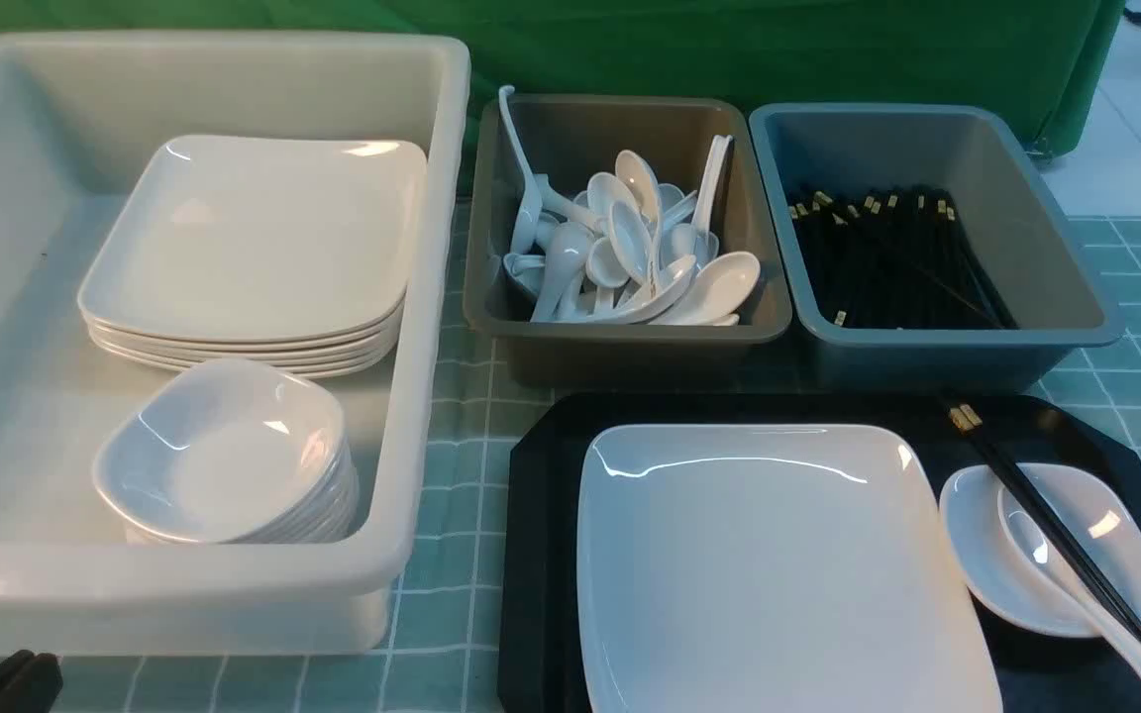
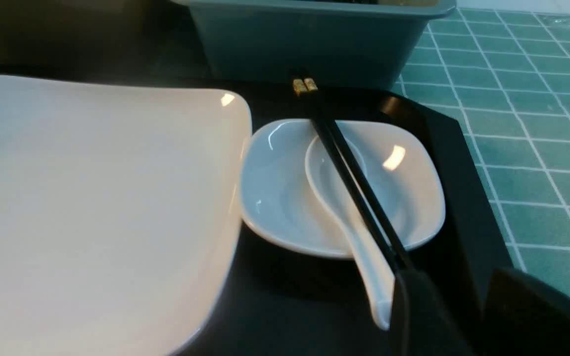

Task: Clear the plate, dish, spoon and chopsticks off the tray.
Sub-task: Use the right arm to grab a pair of chopsticks from the plate

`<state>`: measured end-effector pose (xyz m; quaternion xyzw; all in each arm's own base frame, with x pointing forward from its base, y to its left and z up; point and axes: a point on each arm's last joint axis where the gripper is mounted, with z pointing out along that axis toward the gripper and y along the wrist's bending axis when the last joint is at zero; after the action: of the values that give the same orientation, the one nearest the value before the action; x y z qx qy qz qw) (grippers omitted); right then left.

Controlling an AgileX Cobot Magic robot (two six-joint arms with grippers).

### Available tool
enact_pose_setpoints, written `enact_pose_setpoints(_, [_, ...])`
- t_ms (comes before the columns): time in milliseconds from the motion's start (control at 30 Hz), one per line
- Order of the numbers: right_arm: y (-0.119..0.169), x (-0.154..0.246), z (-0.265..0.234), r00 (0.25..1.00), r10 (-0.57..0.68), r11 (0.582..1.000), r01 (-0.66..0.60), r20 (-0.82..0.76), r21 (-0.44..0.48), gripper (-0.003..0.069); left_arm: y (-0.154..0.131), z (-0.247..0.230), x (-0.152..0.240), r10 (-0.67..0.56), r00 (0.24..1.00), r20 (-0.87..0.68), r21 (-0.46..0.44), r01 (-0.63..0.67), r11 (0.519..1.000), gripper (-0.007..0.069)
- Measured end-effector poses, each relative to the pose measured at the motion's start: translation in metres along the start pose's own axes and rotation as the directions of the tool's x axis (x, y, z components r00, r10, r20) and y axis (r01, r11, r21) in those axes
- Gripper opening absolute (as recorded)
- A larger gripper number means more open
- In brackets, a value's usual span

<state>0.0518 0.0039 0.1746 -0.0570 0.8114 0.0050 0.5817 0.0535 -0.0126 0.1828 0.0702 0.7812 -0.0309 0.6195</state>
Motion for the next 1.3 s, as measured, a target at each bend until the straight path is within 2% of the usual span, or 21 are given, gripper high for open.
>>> enact_pose_setpoints(467, [0.000,0.000,0.000,1.000,0.000,1.000,0.000,0.000,0.000,0.0242,0.000,0.000,0.000,0.000,1.000,0.000,0.000,0.000,1.000,0.0018])
enact_pose_setpoints(567, [0.000,0.000,0.000,1.000,0.000,1.000,0.000,0.000,0.000,0.0242,0.003,0.000,-0.004,0.017,0.999,0.047,-0.031,-0.015,0.999,0.0018])
enact_pose_setpoints(667, [0.000,0.000,0.000,1.000,0.000,1.000,0.000,0.000,0.000,0.0242,0.004,-0.001,-0.011,-0.097,0.988,0.124,-0.037,0.102,0.994,0.0018])
enact_pose_setpoints(700, [0.000,0.000,0.000,1.000,0.000,1.000,0.000,0.000,0.000,0.0242,0.005,-0.002,-0.016,-0.283,0.941,0.187,-0.006,0.289,0.957,0.0018])
enact_pose_setpoints(733, [0.000,0.000,0.000,1.000,0.000,1.000,0.000,0.000,0.000,0.0242,0.006,-0.002,-0.018,-0.379,0.903,0.204,0.019,0.384,0.923,0.0018])
enact_pose_setpoints(800, [0.000,0.000,0.000,1.000,0.000,1.000,0.000,0.000,0.000,0.0242,0.008,-0.003,-0.022,-0.577,0.777,0.250,0.073,0.579,0.812,0.0018])
enact_pose_setpoints(833, [0.000,0.000,0.000,1.000,0.000,1.000,0.000,0.000,0.000,0.0242,0.008,-0.003,-0.023,-0.590,0.766,0.254,0.077,0.592,0.802,0.0018])
enact_pose_setpoints(867, [0.000,0.000,0.000,1.000,0.000,1.000,0.000,0.000,0.000,0.0242,0.011,-0.004,-0.025,-0.679,0.678,0.283,0.105,0.682,0.724,0.0018])
enact_pose_setpoints(967, [0.000,0.000,0.000,1.000,0.000,1.000,0.000,0.000,0.000,0.0242,0.013,-0.005,-0.027,-0.720,0.625,0.304,0.119,0.724,0.679,0.0018])
enact_pose_setpoints(1000, [0.000,0.000,0.000,1.000,0.000,1.000,0.000,0.000,0.000,0.0242,0.013,-0.006,-0.029,-0.720,0.625,0.302,0.126,0.722,0.680,0.0018])
enact_pose_setpoints(1033, [0.000,0.000,0.000,1.000,0.000,1.000,0.000,0.000,0.000,0.0242,0.009,-0.010,-0.039,-0.698,0.658,0.281,0.152,0.688,0.710,0.0018])
enact_pose_setpoints(1067, [0.000,0.000,0.000,1.000,0.000,1.000,0.000,0.000,0.000,0.0242,0.007,-0.011,-0.041,-0.693,0.669,0.267,0.160,0.678,0.717,0.0018])
enact_pose_setpoints(1100, [0.000,0.000,0.000,1.000,0.000,1.000,0.000,0.000,0.000,0.0242,0.000,-0.019,-0.060,-0.622,0.746,0.239,0.197,0.590,0.783,0.0018])
enact_pose_setpoints(1133, [0.000,0.000,0.000,1.000,0.000,1.000,0.000,0.000,0.000,0.0242,-0.001,-0.020,-0.062,-0.611,0.757,0.231,0.199,0.578,0.791,0.0018])
enact_pose_setpoints(1167, [0.000,0.000,0.000,1.000,0.000,1.000,0.000,0.000,0.000,0.0242,-0.009,-0.027,-0.084,-0.506,0.845,0.176,0.223,0.466,0.856,0.0018])
enact_pose_setpoints(1233, [0.000,0.000,0.000,1.000,0.000,1.000,0.000,0.000,0.000,0.0242,-0.014,-0.023,-0.109,-0.367,0.928,0.061,0.246,0.342,0.907,0.0018])
enact_pose_setpoints(1300, [0.000,0.000,0.000,1.000,0.000,1.000,0.000,0.000,0.000,0.0242,-0.016,-0.018,-0.117,-0.302,0.953,0.003,0.267,0.291,0.919,0.0018])
